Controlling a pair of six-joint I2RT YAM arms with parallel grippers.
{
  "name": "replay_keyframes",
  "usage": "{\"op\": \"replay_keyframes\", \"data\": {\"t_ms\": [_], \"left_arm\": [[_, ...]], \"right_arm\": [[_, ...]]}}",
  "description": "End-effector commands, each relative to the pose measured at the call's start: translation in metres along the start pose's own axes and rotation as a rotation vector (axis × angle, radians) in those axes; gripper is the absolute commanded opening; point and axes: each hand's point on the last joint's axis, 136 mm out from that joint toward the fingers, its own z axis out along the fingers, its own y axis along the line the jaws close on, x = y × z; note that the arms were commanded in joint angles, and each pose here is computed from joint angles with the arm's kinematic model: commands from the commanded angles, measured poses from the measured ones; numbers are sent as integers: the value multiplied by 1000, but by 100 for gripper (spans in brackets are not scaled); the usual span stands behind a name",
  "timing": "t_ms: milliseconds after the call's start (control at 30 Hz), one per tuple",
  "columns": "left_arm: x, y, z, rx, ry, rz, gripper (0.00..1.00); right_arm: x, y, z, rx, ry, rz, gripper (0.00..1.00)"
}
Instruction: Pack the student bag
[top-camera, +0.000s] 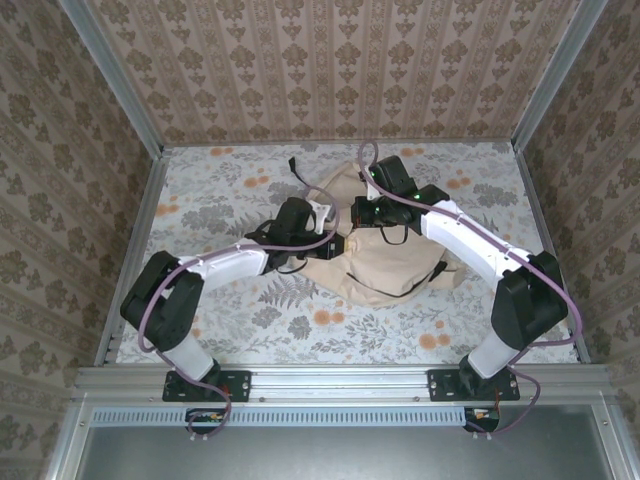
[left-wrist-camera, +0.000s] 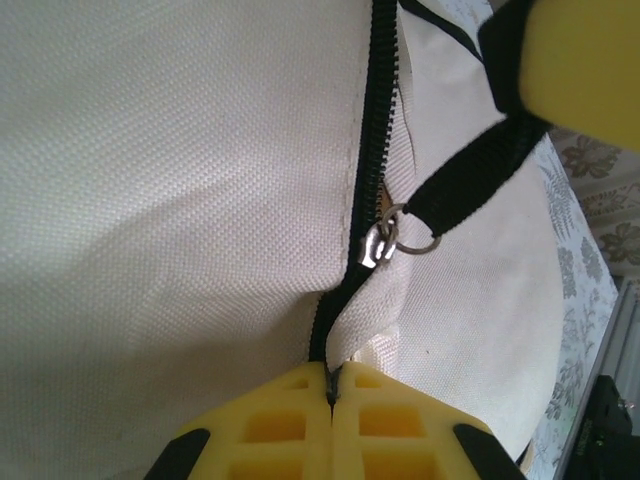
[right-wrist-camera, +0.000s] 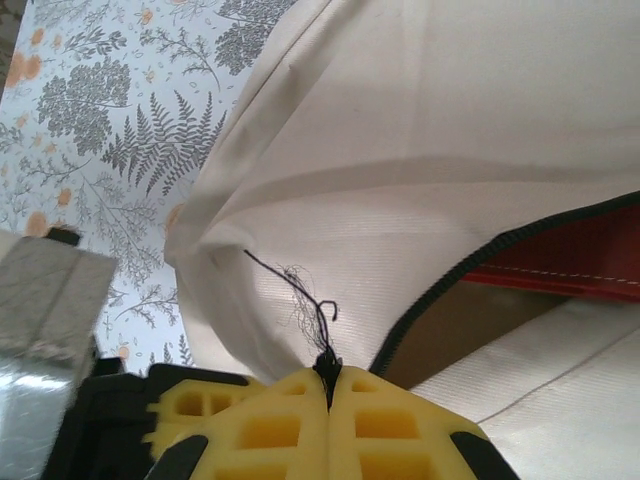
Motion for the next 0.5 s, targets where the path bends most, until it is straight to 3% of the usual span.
{"op": "replay_keyframes", "data": {"t_ms": [0, 200, 467], "left_arm": [[24, 10, -17, -75, 68, 25, 0], [51, 31, -30, -172, 147, -8, 0], [64, 41, -35, -199, 180, -13, 0]], "right_arm": [[-19, -2, -21, 26, -101, -8, 0], [-28, -24, -29, 153, -175, 3, 0], [-39, -57, -38, 313, -254, 62, 0]]}}
